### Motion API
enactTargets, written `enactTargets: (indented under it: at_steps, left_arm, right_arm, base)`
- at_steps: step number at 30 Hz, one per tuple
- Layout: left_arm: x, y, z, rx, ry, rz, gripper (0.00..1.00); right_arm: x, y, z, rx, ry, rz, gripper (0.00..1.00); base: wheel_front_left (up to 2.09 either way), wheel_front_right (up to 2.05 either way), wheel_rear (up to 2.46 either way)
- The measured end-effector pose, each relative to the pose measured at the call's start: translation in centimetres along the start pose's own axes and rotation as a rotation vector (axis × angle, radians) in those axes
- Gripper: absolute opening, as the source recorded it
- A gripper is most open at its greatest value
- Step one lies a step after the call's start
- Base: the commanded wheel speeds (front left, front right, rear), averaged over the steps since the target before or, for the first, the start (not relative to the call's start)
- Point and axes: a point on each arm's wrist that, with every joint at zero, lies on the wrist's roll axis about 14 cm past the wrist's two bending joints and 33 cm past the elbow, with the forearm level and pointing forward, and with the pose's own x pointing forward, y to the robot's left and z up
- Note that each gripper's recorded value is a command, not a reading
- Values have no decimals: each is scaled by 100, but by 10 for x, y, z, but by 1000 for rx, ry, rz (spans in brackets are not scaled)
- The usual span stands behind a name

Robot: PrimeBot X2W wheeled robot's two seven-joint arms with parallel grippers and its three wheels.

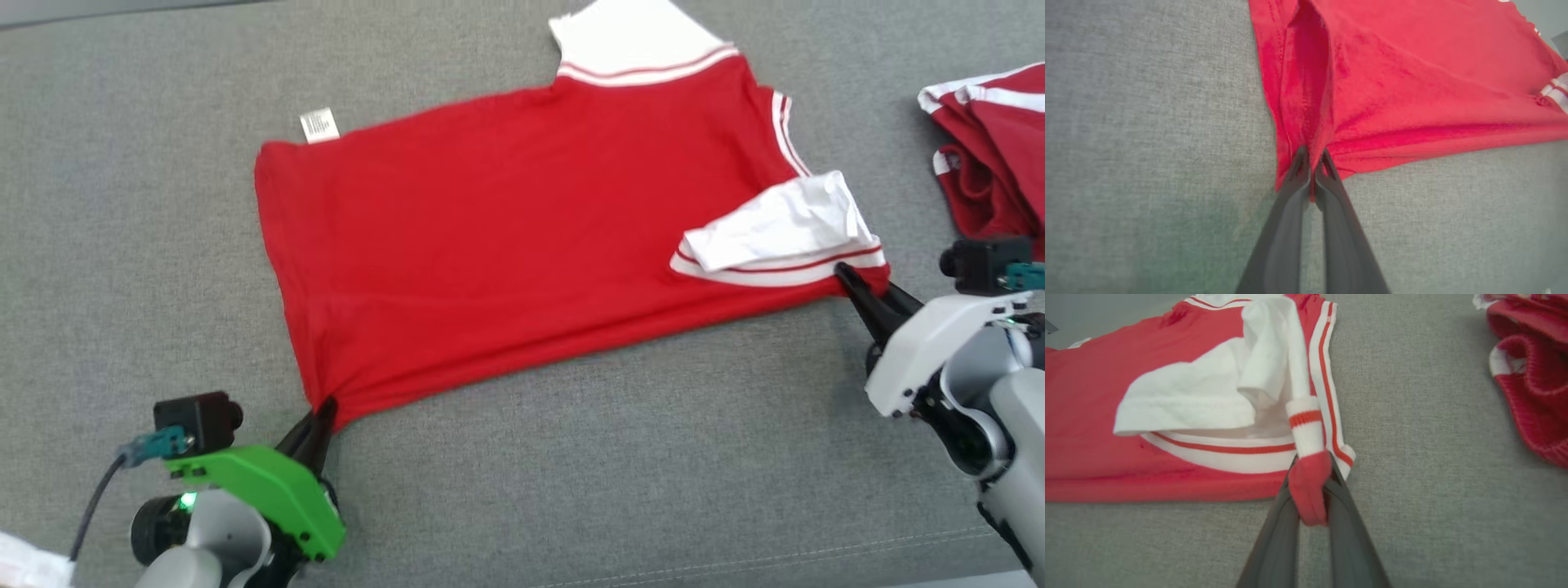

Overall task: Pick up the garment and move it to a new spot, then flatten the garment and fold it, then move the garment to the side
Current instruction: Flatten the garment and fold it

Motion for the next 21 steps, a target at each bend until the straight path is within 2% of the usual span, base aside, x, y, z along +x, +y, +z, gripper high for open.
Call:
enactTargets:
  at_steps: [7,10,15,16,17,18,19,21]
  left_arm:
    - [-43,-13,2,13,55,-89,0]
    - [-56,-13,-7,19,96,-92,0]
    - [-64,-9,-39,-41,187,-74,0]
    - [-65,-10,-46,-50,206,-75,9]
    - [-65,-11,-51,-52,221,-76,55]
    - [-64,-12,-53,-54,223,-75,100]
    - [-64,-11,-55,-59,227,-73,100]
    - [-63,-9,-54,-57,221,-64,100]
  right_arm:
    - [-43,-14,-2,10,30,-7,0]
    - [-57,-18,-18,34,79,-17,0]
    - [-66,-17,-53,73,167,-32,0]
    - [-67,-18,-59,71,183,-39,0]
    - [-66,-19,-63,67,196,-42,7]
    - [-66,-19,-65,54,203,-45,93]
    - [-65,-20,-66,39,208,-48,100]
    - [-63,-22,-66,34,213,-53,100]
  base:
    - [0,0,0]
    - [0,0,0]
    - [0,0,0]
    - [0,0,0]
    - [0,0,0]
    - [0,0,0]
    - [0,0,0]
    - [0,0,0]
